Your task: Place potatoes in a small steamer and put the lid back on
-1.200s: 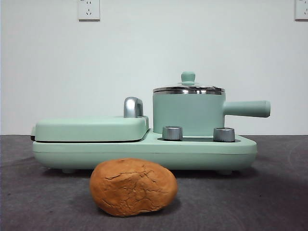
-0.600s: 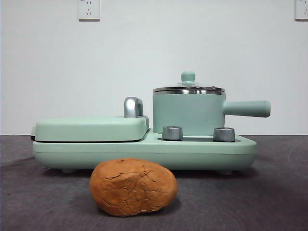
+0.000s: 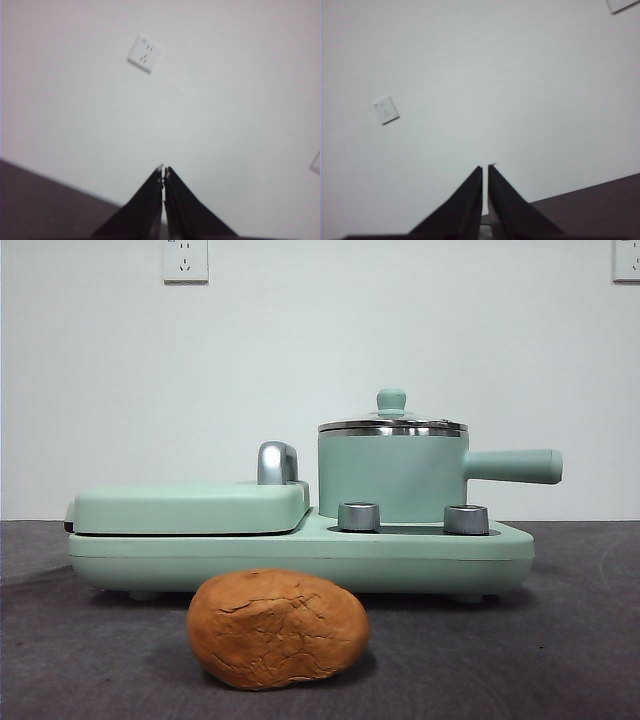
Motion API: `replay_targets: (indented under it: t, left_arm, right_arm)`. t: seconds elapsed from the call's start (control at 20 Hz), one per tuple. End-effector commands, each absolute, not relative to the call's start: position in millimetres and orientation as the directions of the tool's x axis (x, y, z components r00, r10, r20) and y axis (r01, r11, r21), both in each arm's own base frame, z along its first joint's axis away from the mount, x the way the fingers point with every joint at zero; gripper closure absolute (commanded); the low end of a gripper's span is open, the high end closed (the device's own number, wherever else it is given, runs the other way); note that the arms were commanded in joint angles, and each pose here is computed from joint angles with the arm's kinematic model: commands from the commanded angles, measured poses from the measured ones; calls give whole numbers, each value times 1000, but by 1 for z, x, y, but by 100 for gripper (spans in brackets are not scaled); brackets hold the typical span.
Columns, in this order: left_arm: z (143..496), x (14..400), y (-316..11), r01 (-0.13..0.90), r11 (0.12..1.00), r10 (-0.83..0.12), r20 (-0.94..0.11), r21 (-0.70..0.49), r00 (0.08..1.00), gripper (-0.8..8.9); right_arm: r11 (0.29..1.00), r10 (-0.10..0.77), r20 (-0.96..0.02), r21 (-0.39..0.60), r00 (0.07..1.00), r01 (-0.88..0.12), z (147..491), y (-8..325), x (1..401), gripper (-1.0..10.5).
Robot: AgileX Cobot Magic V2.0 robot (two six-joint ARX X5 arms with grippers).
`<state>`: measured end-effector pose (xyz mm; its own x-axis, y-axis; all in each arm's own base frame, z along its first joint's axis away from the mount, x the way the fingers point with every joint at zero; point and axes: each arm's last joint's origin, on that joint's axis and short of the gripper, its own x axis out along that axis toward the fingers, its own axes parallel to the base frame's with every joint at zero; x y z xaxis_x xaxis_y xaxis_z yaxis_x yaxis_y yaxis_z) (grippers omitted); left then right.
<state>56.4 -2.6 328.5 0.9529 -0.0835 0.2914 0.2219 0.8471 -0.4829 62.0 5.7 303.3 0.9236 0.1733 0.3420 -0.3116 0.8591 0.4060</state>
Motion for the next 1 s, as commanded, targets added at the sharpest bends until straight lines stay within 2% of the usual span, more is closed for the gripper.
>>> replay_targets:
  t: [0.05, 0.3, 0.65, 0.8, 1.0]
  left_arm:
    - [350, 59, -3, 175, 897, -94, 211, -406, 973, 804]
    - [367, 79, -6, 183, 936, -182, 32, -302, 983, 804]
    - [364, 115, -13, 357, 920, -383, -179, -161, 906, 804]
    - [357, 124, -17, 451, 890, -452, -239, -63, 859, 805]
    - [348, 132, -23, 533, 844, -488, -320, 66, 812, 805]
  right_arm:
    - [856, 184, 302, 418, 935, -304, 322, 6, 62, 933]
    - [897, 275, 130, 321, 952, -303, 340, 9, 77, 933]
    - [910, 411, -184, 152, 893, -387, 338, 14, 111, 933]
    - [902, 425, -265, 50, 866, -428, 332, 17, 120, 933]
    - [857, 456, -309, -100, 835, -505, 327, 22, 125, 933]
